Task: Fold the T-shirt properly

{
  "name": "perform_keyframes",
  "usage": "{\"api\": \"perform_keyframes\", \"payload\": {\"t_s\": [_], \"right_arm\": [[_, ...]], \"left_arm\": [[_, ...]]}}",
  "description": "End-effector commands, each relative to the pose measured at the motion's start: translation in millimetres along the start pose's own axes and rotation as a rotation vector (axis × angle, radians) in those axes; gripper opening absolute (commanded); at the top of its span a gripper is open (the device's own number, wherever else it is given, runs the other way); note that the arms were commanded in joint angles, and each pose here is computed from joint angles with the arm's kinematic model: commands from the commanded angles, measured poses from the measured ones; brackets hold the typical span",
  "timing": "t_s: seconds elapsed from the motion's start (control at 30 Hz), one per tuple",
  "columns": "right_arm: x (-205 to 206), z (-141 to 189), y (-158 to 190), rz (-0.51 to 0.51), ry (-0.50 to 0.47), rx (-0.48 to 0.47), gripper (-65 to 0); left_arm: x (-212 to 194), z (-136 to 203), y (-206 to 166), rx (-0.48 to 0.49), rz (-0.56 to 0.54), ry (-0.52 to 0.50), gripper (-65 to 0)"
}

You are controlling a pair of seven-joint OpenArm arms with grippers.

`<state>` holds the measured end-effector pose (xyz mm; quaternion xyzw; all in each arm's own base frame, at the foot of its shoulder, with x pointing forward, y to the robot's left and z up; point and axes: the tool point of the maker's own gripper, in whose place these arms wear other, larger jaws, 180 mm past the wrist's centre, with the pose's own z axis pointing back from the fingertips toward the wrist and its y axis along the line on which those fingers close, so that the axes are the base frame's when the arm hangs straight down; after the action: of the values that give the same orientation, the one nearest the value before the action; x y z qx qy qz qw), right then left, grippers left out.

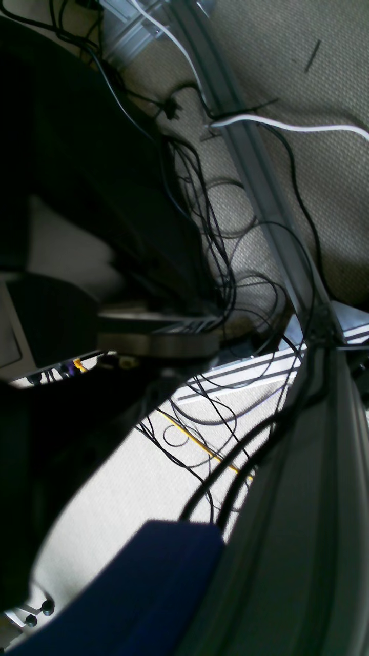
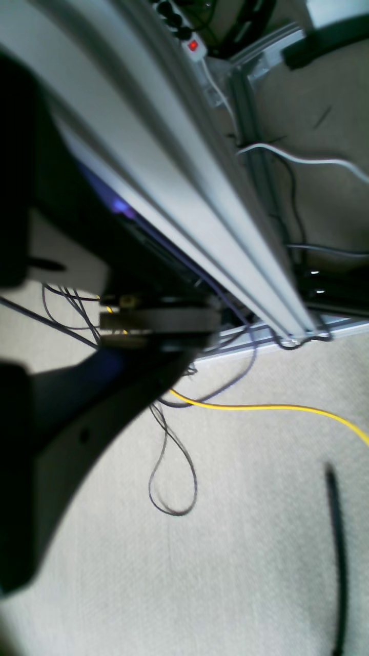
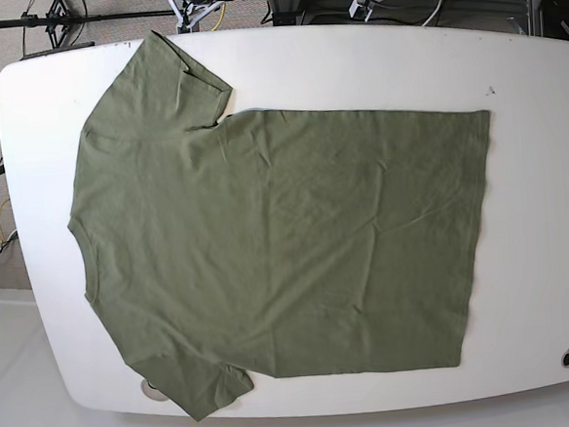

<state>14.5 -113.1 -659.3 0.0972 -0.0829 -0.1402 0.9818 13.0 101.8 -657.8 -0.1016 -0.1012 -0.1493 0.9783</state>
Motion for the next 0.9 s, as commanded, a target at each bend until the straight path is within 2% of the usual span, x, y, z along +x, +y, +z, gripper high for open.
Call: {"api": "perform_keyframes", "payload": {"t_s": [0.0,0.4,0.47,0.67,0.73,0.87], "right_arm": [[-2,1,-3,0.005,0.004,-0.006,-64.5],[-21,7,-17,-0.01,0.031,-0.021,-64.0],[-29,16,-39,-0.029,0.006,-0.062,-64.0],[-37,32,-70,-0.076,-0.039,-0.105,-63.9],[-57,47,-91,-0.096,-0.04,-0.144,-64.2],[-60,47,-89,-0.093,-0.037,-0.142,-64.2]], "left_arm": [[1,0,0,0.0,-0.003,-0.01,-62.1],[-8,3,12,0.029,0.007,0.021,-62.7],[-23,12,35,0.101,0.011,0.034,-63.5],[-40,29,67,0.193,0.034,0.035,-63.4],[-50,39,74,0.221,0.004,0.018,-63.6],[-53,38,66,0.2,-0.015,0.02,-64.0]]}}
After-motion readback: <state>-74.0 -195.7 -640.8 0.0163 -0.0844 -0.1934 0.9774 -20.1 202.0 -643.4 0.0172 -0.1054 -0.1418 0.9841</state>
